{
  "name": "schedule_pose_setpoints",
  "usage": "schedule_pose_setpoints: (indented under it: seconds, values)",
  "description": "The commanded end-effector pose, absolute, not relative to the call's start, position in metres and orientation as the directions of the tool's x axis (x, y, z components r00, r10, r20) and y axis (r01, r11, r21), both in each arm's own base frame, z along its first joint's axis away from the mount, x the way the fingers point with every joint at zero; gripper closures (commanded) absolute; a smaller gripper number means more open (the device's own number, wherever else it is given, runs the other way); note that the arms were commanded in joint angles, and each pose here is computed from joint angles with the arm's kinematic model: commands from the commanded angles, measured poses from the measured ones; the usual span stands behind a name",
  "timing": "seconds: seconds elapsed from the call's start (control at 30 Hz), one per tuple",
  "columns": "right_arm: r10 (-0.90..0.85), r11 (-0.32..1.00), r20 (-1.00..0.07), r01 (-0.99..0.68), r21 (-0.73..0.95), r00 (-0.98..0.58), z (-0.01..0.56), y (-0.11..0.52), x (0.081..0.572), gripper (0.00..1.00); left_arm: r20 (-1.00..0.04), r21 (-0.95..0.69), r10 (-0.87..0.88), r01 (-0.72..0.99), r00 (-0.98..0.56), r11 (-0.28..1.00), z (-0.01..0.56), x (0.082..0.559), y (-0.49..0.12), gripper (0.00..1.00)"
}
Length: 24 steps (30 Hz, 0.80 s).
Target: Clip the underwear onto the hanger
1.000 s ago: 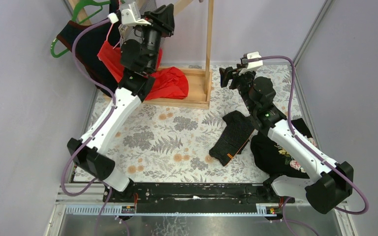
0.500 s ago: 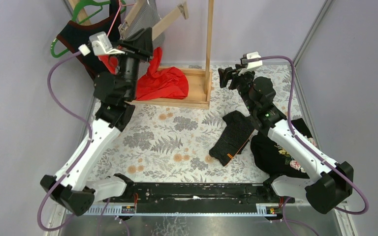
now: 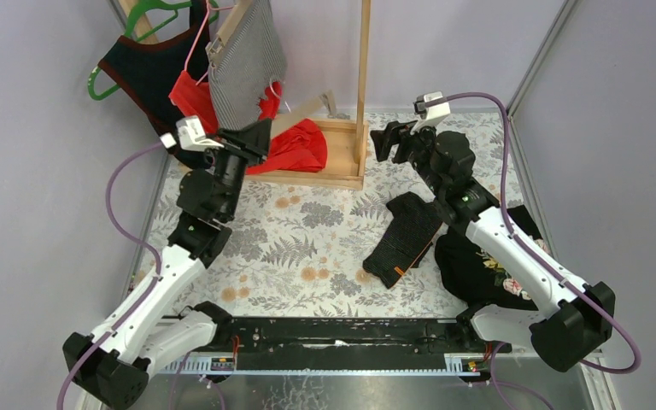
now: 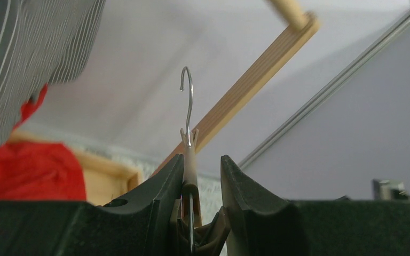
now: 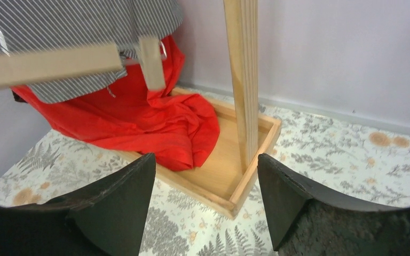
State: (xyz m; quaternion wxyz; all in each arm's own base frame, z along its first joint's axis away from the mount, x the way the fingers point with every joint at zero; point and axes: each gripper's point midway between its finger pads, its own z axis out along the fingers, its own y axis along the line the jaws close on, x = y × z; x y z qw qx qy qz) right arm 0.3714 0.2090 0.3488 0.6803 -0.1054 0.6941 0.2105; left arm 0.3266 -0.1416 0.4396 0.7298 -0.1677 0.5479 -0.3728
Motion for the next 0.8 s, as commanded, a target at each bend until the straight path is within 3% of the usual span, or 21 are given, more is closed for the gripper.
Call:
schedule_pose_setpoints:
  seconds: [0.0,0.3,0.77]
  values:
    - [0.173,0.866,-0.976,-0.452,0.215,-0.134,0.347,0.217,0.364,0.23,-0.644,-0.723,-0.764,0.307,0.021,0.618,0.394,0.324,-0.147,1.0]
    - [0.13,0.846,-0.948,-0.467,0.258,-0.289,0.275,0.223,0.348,0.21,-0.544,-0.83,-0.832,0.214,-0.106,0.515,0.294,0.311,-0.152,1.0]
    - [0.04,0.768,-0.807,-0.498,0.402,-0.59,0.16,0.265,0.322,0.22,-0.48,-0.87,-0.87,0.189,-0.116,0.455,0.236,0.296,-0.164,1.0]
